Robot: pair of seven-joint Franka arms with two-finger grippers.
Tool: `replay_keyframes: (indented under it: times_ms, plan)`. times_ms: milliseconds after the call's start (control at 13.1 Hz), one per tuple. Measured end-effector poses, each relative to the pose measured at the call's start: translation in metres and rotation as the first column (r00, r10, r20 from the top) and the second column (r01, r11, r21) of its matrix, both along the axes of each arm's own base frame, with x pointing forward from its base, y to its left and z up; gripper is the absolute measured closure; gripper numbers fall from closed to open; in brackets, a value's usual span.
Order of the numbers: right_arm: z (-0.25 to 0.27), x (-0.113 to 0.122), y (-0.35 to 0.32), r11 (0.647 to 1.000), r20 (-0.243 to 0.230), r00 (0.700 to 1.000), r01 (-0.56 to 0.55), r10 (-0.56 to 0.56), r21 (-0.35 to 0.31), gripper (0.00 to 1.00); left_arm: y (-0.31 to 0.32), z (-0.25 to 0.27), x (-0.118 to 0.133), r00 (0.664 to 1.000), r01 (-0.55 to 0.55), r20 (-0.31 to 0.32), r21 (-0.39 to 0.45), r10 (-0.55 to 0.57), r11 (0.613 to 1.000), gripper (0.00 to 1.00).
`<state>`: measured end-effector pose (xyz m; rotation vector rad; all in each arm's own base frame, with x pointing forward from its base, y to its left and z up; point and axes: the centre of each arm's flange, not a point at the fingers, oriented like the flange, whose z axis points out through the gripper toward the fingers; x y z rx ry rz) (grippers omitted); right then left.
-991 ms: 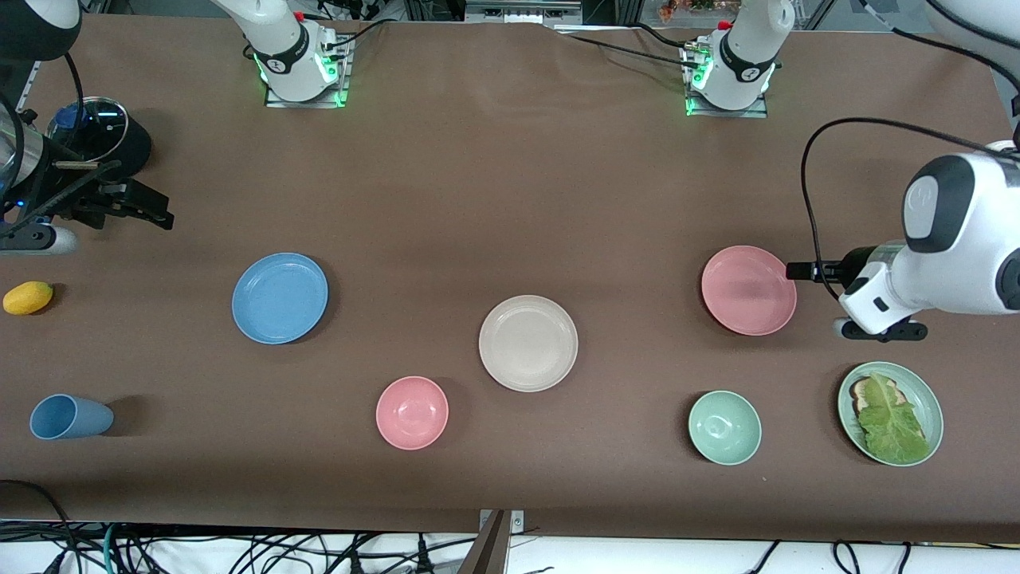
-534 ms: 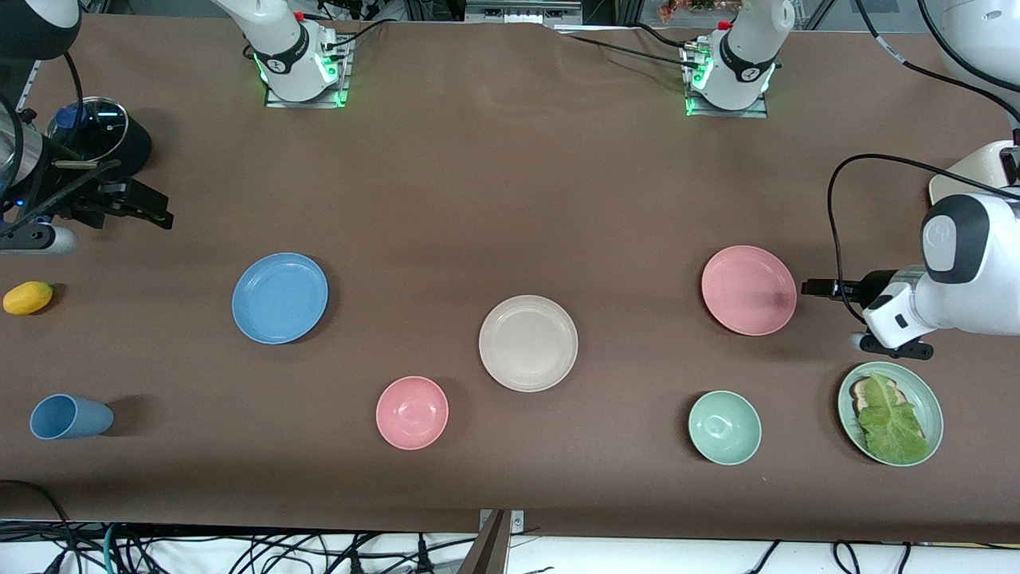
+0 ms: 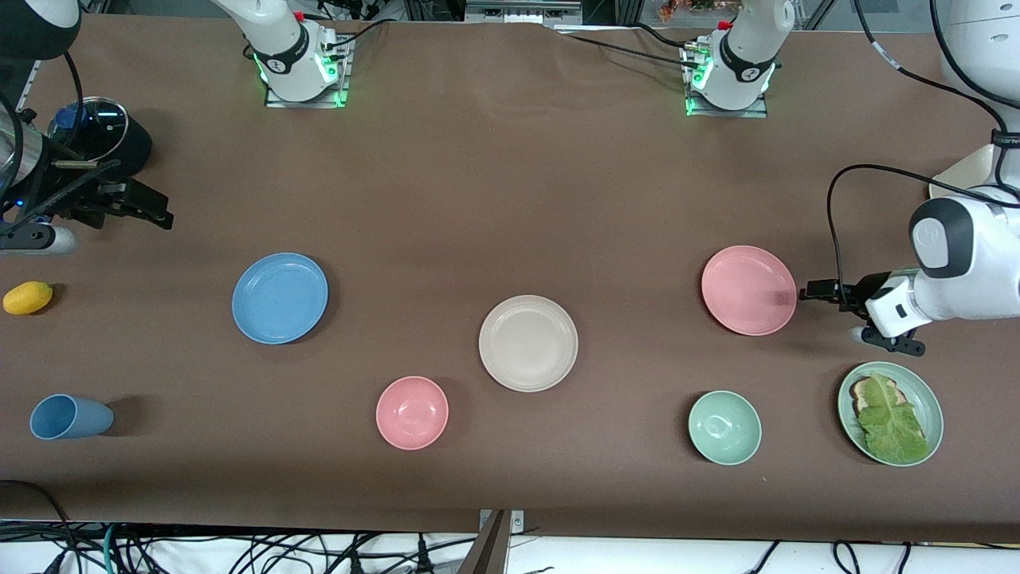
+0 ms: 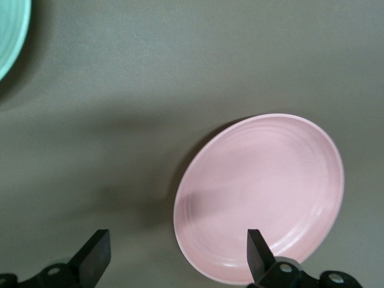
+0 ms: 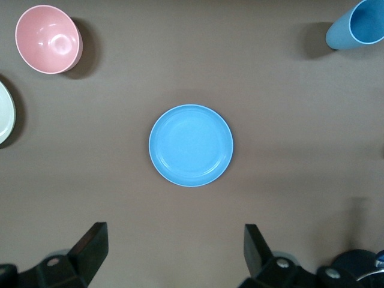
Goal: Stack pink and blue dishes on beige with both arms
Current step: 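Lower the left gripper and close it on the pink plate rim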
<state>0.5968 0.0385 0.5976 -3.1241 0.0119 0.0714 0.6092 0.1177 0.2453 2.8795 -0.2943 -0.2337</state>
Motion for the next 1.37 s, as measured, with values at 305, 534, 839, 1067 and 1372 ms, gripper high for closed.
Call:
replay_keyframes:
  times_ms: [305,534,839,1067,1372]
  plan:
    - [0.000,0.000,0.000,1.000,0.000,1.000,0.000,0.000,0.000,0.00,0.004,-0.037,-0.023,0.997,-0.013,0.081,-0.042,0.016,0.999,0.00]
    - [0.000,0.000,0.000,1.000,0.000,1.000,0.000,0.000,-0.004,0.00,0.003,-0.059,-0.043,0.995,-0.059,0.081,-0.075,0.065,0.995,0.00]
    - [0.000,0.000,-0.004,0.999,0.002,1.000,0.000,0.000,-0.034,0.00,0.000,-0.083,-0.067,0.987,-0.117,0.100,-0.119,0.129,0.986,0.00]
    - [0.000,0.000,-0.007,0.998,0.002,1.000,0.000,0.000,-0.058,0.00,-0.001,-0.085,-0.074,0.985,-0.126,0.097,-0.128,0.139,0.984,0.04]
    - [-0.001,0.001,-0.007,0.998,0.002,1.000,0.001,-0.001,-0.059,0.00,0.008,-0.080,-0.080,0.986,-0.140,0.077,-0.134,0.151,0.981,0.53]
